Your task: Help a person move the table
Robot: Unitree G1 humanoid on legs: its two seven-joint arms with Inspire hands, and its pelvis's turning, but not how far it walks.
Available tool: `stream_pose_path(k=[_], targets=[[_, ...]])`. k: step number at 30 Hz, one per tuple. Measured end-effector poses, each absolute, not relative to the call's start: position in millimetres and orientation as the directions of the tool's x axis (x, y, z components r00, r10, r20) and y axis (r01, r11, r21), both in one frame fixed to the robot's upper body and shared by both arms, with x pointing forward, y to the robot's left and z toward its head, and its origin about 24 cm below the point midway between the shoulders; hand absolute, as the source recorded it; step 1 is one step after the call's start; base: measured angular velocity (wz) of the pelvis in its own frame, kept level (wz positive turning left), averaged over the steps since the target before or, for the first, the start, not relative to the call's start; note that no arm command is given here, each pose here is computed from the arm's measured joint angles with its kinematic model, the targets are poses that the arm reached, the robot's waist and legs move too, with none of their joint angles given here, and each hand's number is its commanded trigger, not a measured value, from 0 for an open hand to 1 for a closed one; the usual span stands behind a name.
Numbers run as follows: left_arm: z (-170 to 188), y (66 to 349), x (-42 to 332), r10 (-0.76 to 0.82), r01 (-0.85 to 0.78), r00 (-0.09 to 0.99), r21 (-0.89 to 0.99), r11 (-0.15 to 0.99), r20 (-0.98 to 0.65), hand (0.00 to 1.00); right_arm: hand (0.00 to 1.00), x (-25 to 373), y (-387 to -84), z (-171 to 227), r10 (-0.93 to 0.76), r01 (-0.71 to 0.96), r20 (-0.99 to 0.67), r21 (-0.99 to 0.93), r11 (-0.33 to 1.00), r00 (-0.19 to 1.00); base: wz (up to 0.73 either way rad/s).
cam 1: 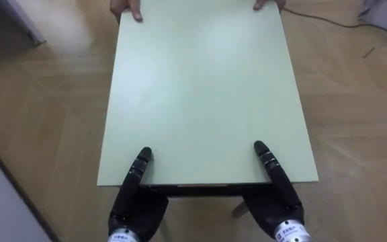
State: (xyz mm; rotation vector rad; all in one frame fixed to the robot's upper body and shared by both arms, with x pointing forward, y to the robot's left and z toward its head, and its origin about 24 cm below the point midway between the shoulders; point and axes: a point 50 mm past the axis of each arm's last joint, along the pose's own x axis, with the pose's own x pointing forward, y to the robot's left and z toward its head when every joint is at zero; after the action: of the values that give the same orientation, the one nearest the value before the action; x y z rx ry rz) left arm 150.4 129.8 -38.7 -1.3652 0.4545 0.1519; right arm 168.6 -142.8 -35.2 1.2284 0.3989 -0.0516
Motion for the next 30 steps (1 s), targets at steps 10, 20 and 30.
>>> stream_pose_path(k=[10, 20, 30], targets=[[-39.7, 132.4, 151.0, -0.119, -0.374, 0.908, -0.904, 0.208, -0.403, 1.00, 1.00, 172.6, -135.3, -33.5, 0.179, 0.233, -0.314, 0.901, 0.366, 0.933, 0.39], [-38.9, 130.7, 151.5, -0.096, -0.370, 0.915, -0.909, 0.195, -0.393, 1.00, 1.00, 175.0, -132.3, -31.8, 0.189, 0.214, -0.302, 0.900, 0.381, 0.934, 0.42], [-39.4, 132.5, 150.9, -0.090, -0.374, 0.912, -0.902, 0.218, -0.400, 1.00, 1.00, 169.9, -130.2, -35.4, 0.177, 0.252, -0.327, 0.904, 0.346, 0.928, 0.74]])
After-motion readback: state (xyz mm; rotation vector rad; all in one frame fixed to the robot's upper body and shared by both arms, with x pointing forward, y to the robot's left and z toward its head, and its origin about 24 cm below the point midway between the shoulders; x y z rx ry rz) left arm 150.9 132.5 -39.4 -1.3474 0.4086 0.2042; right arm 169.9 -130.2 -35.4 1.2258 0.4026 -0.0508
